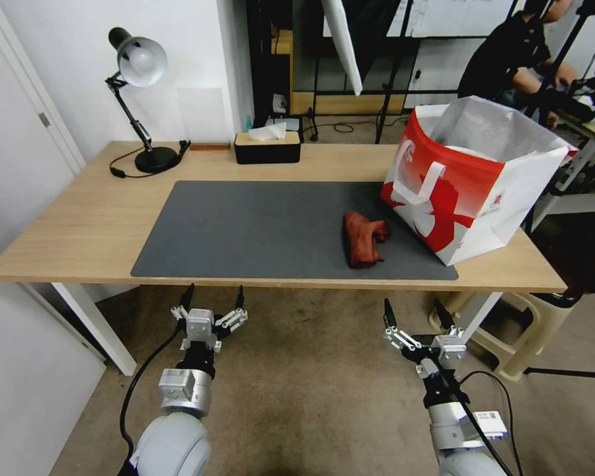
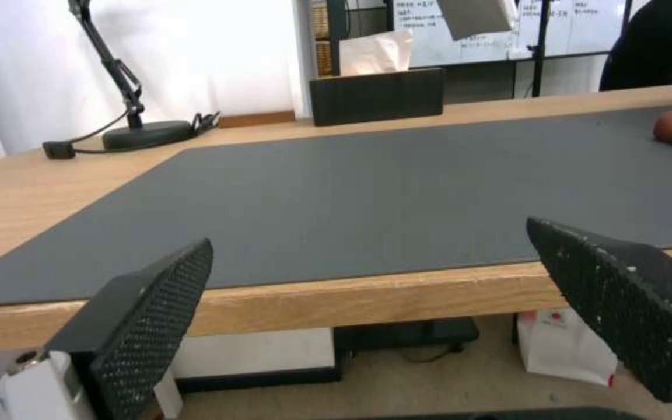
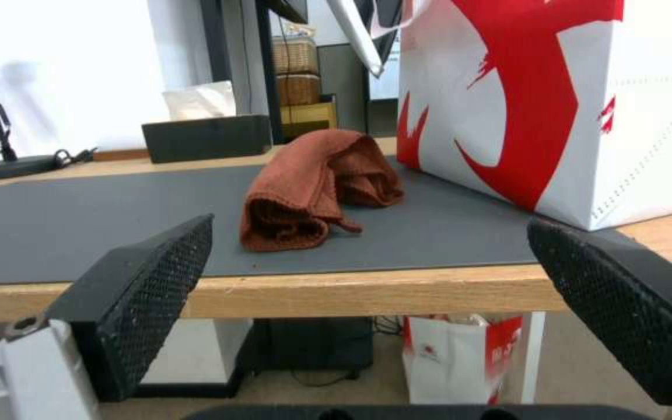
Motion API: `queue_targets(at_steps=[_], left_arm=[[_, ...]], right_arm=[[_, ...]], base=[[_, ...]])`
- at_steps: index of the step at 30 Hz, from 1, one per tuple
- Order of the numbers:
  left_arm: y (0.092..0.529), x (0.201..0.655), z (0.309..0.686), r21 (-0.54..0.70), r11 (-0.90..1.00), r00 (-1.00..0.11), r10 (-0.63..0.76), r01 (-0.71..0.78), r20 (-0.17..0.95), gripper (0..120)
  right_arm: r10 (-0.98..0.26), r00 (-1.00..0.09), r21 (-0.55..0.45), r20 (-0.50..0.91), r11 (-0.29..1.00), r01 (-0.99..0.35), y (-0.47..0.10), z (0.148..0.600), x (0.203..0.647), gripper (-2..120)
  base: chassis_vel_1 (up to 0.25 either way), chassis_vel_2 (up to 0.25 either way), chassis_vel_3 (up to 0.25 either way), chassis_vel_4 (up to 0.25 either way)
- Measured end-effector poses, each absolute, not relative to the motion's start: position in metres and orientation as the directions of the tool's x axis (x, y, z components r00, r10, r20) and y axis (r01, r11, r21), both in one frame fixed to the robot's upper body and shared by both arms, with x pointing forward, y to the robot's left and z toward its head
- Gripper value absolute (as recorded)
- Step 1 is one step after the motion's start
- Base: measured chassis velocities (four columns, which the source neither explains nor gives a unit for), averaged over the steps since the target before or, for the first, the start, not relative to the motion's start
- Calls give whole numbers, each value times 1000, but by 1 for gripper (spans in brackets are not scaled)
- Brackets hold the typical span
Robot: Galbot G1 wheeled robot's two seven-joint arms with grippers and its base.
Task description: Sweep shrimp from table into container with towel, then put container into takeout bag.
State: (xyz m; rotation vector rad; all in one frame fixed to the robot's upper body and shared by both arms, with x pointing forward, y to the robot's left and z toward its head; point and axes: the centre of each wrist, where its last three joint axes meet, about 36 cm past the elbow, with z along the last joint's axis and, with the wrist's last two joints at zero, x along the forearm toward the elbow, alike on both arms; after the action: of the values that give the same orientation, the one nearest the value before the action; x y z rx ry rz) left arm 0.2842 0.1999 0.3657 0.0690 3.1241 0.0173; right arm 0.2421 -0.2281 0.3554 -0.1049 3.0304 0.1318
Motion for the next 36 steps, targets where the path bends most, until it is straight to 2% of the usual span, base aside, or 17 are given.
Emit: queue_targets(at_steps=[36], left_arm=[[200,284,366,11,999,-999,44,44,-16,100]], right_arm=[[-64,-992,83,-109,994,-73,-228,355,242,100]], base=[[0,0,0,0]])
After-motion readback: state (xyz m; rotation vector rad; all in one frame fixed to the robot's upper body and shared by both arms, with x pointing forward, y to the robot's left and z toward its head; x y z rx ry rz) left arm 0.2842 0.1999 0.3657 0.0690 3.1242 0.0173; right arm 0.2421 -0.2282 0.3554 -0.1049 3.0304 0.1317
